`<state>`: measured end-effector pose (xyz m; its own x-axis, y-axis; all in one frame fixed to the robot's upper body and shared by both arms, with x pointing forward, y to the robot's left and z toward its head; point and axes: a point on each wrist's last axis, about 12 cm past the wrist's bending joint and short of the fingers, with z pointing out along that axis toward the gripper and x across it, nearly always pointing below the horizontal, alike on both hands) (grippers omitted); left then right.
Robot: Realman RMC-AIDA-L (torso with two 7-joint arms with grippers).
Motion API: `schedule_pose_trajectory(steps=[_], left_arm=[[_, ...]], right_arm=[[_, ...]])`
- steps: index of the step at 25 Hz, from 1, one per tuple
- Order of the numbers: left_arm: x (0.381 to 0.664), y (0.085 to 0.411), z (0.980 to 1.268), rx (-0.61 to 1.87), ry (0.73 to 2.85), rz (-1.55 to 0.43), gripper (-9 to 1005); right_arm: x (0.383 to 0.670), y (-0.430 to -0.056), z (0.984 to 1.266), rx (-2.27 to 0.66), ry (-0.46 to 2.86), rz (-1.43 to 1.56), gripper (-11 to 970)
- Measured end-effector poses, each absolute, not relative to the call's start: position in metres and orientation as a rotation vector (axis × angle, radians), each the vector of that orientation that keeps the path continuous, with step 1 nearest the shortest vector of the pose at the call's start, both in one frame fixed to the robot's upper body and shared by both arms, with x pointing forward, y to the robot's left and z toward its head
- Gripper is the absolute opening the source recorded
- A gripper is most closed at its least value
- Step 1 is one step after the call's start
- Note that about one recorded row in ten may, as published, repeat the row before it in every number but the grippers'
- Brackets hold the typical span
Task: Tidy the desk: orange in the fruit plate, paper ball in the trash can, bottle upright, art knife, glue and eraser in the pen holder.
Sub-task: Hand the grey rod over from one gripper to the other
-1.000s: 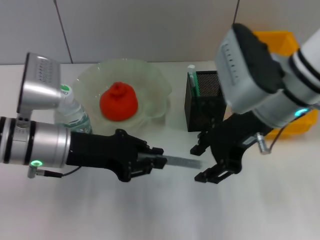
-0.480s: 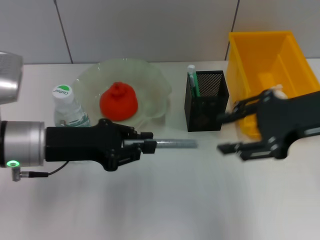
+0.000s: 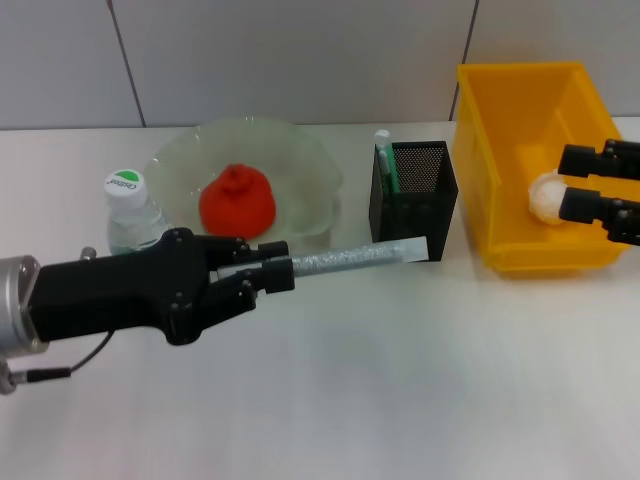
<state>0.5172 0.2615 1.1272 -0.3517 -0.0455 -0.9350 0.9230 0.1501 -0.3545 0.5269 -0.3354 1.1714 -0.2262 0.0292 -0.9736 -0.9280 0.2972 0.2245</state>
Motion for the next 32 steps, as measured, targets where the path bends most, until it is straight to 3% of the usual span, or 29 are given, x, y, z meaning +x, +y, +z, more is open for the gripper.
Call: schedule_pose_trajectory(steps=[12,32], left_arm=[[0.508,0.251,1.111,0.826,1.507,-1.471,219],[0.507,0.246,1.103,0.853,1.521,-1.469,232]], right_arm=[[0.522,-0.321,1.142,-0.696,1.701,1.489,574],[0.537,-0.268,1.133,-0.806,1.746,1.606,570]])
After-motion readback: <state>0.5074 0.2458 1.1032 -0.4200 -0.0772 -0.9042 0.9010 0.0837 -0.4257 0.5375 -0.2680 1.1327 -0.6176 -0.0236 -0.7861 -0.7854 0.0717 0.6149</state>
